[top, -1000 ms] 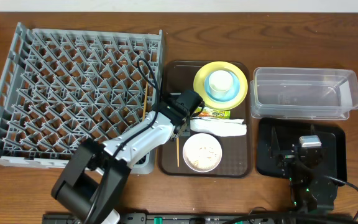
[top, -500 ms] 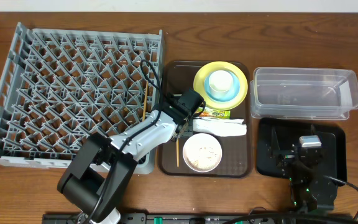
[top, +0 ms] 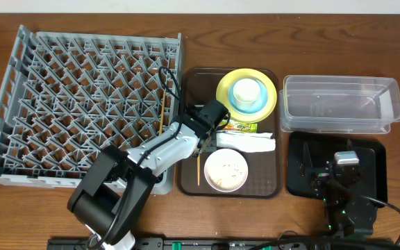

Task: Sort waste into correct bins and load items into the dishwasher
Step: 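Grasp the chopstick with the left gripper and place it in the rack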

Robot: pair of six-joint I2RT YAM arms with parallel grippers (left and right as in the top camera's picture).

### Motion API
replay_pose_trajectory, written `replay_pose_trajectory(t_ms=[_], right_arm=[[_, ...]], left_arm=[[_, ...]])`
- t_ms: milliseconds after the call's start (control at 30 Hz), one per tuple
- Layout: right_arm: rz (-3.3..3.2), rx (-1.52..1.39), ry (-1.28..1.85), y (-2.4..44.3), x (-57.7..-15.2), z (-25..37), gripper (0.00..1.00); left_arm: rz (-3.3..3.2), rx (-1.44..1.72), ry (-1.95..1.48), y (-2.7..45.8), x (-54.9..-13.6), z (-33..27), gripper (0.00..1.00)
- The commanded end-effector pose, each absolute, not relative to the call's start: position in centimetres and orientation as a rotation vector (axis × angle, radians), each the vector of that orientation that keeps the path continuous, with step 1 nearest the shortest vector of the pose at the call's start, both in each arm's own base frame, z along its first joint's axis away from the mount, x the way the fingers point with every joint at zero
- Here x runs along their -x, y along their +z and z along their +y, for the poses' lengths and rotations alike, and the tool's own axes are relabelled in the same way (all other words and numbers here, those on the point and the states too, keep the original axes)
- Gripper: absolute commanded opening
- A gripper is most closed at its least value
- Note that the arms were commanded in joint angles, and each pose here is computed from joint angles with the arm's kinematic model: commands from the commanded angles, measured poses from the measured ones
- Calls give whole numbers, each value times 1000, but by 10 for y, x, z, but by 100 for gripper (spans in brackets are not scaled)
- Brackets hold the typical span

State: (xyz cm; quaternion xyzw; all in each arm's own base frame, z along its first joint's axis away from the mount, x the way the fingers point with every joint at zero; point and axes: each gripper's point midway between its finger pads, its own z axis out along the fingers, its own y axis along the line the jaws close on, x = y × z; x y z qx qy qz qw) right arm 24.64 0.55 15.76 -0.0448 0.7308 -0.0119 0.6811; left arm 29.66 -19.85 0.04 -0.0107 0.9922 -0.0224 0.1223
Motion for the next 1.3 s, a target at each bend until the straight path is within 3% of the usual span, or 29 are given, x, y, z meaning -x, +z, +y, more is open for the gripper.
replay_pose_trajectory(t_ms=[0,200,367,567,867,967,1033,1133,1267], right_arm=[[1640,92,-17,157,-246,6,99],[1641,92,-17,157,-246,6,99],[1640,92,-17,157,-246,6,99],[1641,92,-17,157,-246,6,99],[1641,92,-17,157,-246,6,99],[1641,92,-17,157,-246,6,99],[1641,92,-17,157,-246,6,99],[1641,92,-17,157,-246,6,99],[1641,92,-17,157,-246,6,99]], left_arm=[[2868,-39,-104,21,-303,-204,7],[2679,-86,-198,114,-331,-193,7],[2608,-91,-159,156,-333,-148,8],[2704,35,-64,139,-332,-100,8],[2829,-46,-47,91,-338,-101,9],[2829,-40,2,87,-341,-96,16],[2823,-38,9,88,-341,-95,35],[2809,-37,3,93,-342,-95,46],[2774,-33,-14,105,-344,-96,51]])
